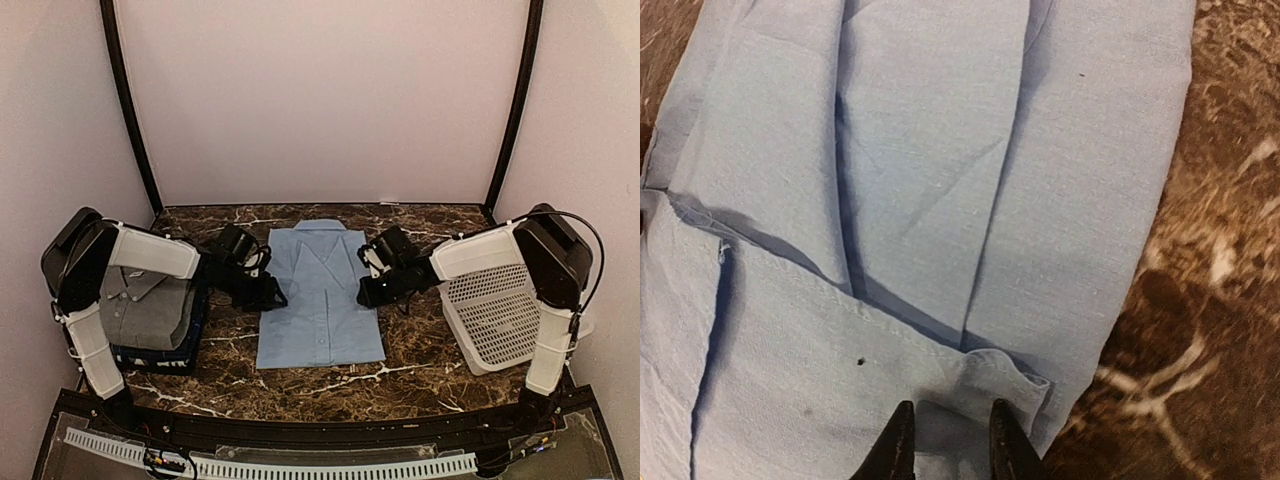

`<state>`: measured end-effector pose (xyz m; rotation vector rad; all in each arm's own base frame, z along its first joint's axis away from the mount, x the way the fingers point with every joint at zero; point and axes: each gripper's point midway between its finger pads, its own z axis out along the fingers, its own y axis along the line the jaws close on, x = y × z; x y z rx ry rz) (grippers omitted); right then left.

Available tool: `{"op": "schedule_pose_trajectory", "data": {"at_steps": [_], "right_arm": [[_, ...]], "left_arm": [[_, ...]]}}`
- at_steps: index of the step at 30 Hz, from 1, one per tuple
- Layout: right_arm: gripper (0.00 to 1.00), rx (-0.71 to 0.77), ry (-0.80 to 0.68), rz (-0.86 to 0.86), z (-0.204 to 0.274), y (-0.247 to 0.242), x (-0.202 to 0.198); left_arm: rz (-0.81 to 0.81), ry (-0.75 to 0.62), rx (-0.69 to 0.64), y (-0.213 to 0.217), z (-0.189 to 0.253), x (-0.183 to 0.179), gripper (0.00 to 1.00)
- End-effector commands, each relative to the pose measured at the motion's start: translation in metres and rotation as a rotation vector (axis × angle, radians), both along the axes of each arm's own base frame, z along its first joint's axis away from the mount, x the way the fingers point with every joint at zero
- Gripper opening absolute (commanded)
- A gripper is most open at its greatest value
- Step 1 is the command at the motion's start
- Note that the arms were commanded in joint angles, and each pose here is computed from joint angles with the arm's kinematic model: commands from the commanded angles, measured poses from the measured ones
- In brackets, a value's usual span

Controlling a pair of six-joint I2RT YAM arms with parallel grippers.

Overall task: Fold and stack the long sleeve shirts
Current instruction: Move the 2/3-rectangle-folded shirt to the center of the board.

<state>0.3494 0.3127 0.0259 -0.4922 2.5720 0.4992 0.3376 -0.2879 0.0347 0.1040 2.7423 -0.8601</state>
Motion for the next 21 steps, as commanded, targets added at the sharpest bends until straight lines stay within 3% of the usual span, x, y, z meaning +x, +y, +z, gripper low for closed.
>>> {"op": "schedule_pose_trajectory", "data": {"at_steps": [1,6,15,21], "right_arm": [[0.24,-0.029,0.102,0.017,-0.015,-0.002,-0.056],[0.25,-0.019,0.099,0.027,0.004,-0.006,-0.079],[0.26,0.022,0.013,0.048,0.058,0.013,-0.078],[0.25,0.044,0.03,0.059,0.056,0.026,-0.086]], "left_arm": [[0.009,0.052,0.0,0.013,0.007,-0.048,0.47],[0.021,0.065,0.004,0.029,0.011,-0.078,0.47],[0.028,-0.006,0.019,0.042,0.043,-0.084,0.48],[0.02,-0.023,0.0,0.04,0.048,-0.083,0.48]]}}
